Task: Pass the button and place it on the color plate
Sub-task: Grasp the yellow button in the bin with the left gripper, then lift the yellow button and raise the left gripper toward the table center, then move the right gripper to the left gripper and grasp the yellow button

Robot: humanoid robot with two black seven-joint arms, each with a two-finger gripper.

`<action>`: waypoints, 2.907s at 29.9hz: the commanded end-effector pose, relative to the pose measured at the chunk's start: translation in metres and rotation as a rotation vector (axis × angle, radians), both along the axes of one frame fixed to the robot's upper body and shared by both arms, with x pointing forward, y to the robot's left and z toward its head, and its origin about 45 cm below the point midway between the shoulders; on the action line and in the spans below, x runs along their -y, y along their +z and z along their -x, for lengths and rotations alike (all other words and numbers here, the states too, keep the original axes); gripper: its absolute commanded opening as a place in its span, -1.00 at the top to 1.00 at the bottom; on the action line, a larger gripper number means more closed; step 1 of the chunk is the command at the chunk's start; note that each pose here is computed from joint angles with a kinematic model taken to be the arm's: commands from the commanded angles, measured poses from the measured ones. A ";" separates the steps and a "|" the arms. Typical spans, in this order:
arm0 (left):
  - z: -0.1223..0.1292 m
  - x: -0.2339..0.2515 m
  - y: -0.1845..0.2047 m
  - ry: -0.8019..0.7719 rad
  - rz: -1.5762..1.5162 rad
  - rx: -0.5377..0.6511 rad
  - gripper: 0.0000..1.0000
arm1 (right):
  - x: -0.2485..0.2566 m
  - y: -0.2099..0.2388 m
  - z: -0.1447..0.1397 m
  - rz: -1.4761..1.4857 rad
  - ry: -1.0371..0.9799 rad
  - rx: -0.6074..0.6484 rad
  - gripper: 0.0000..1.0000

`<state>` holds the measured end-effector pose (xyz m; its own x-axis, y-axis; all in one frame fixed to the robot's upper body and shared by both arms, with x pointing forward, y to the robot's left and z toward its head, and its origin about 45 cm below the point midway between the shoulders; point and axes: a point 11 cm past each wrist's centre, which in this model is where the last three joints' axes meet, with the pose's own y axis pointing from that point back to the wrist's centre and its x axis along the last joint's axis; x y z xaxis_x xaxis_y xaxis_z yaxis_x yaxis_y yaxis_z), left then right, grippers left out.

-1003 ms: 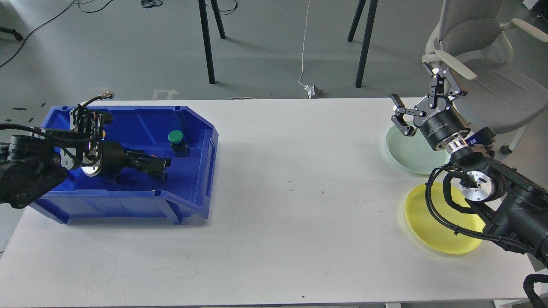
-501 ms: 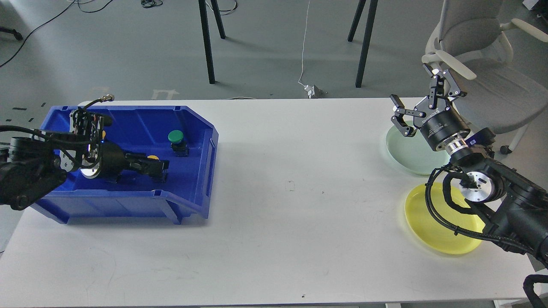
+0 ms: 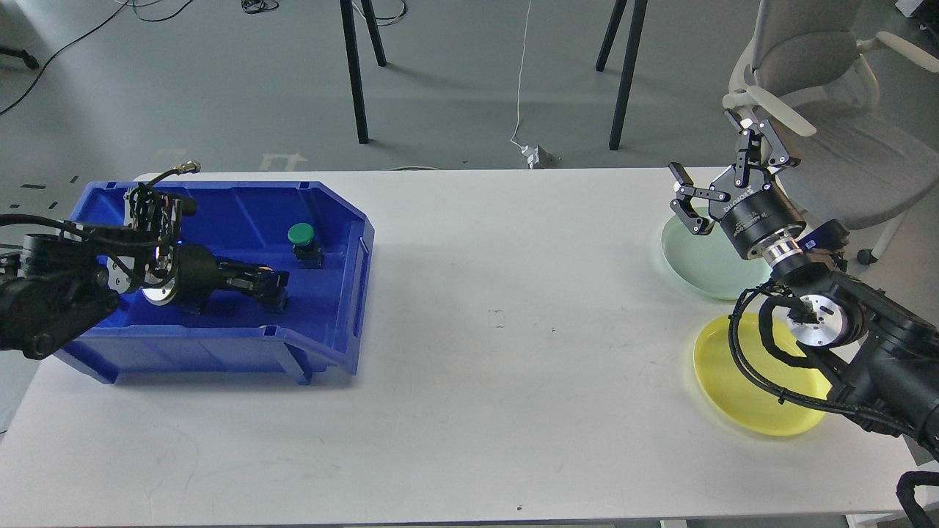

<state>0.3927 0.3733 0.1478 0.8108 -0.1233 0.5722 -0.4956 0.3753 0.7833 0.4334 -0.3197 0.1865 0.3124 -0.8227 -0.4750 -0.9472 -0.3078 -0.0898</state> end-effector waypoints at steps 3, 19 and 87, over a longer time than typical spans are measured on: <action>0.000 0.000 0.000 0.001 0.000 0.000 0.51 | 0.000 0.000 0.000 -0.001 0.001 0.000 -0.98; -0.014 -0.017 0.055 0.030 0.015 0.042 0.53 | -0.002 0.001 -0.001 -0.011 0.000 0.004 -0.98; -0.016 0.274 0.128 0.029 1.344 -0.229 0.45 | -0.105 0.058 0.097 0.203 0.491 0.185 -0.90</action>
<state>0.4089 0.0992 0.2761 0.8955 0.4359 0.0901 -0.4260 0.8980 -0.1100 0.3326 -0.2281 0.2448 0.7387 -0.6584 -0.1443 -0.6724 -0.7346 -0.0903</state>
